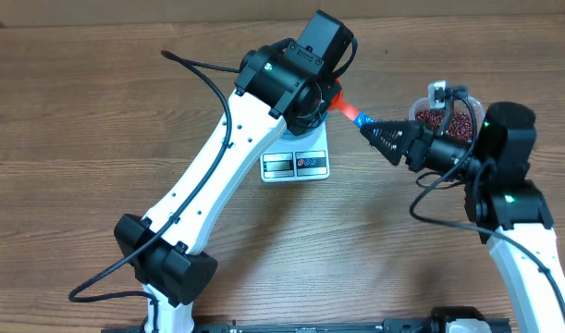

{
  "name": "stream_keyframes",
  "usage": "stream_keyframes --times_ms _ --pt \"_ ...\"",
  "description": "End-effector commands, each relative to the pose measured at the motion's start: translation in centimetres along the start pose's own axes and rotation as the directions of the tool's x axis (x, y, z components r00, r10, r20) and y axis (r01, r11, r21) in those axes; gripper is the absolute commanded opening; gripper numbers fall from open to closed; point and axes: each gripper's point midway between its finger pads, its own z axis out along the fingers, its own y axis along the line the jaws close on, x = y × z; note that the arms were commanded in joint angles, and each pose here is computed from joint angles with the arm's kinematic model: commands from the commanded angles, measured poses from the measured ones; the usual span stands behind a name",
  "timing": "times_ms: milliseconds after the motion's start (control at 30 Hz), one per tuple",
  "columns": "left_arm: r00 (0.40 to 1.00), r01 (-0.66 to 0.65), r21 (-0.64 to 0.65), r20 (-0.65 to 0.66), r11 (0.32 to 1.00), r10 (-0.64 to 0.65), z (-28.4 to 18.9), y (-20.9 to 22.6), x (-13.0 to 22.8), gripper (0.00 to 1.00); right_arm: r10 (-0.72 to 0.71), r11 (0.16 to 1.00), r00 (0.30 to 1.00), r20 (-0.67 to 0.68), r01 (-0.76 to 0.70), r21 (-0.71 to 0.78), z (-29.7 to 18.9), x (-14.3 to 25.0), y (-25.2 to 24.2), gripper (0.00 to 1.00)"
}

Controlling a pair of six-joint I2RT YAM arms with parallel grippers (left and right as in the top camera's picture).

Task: Scoop item into bowl and weigh 150g on scale
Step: 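Carry the scoop over the bowl toward the right gripper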

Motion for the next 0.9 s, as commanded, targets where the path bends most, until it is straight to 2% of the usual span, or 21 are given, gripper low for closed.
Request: stream_keyframes --times_ms 0,233,533,867 --pt "0.999 0.028 0.033 -0.021 0.999 -0.027 -1.1 -0.4 0.1 0.04 0.087 0.996 0.996 0.021 -0.087 0.009 0.2 -0.9 -0.2 0.66" --pt "0.998 0.033 0.036 -0.056 0.999 -0.03 -1.2 -0.5 0.8 0.04 0.129 0.99 0.99 0.065 -0.132 0.041 0.4 -1.8 -1.1 0.49" --pt "0.996 0.026 0.041 -0.081 0.999 -0.023 -1.2 -0.7 1.7 0.04 0.132 0.99 0.989 0.067 -0.135 0.044 1.1 -1.7 -0.7 0.4" --pt "0.996 0.026 0.042 -0.084 0.999 -0.022 -1.2 -0.7 1.8 0.05 0.156 0.986 0.985 0.076 -0.16 0.051 1.9 -1.5 -0.3 0.25"
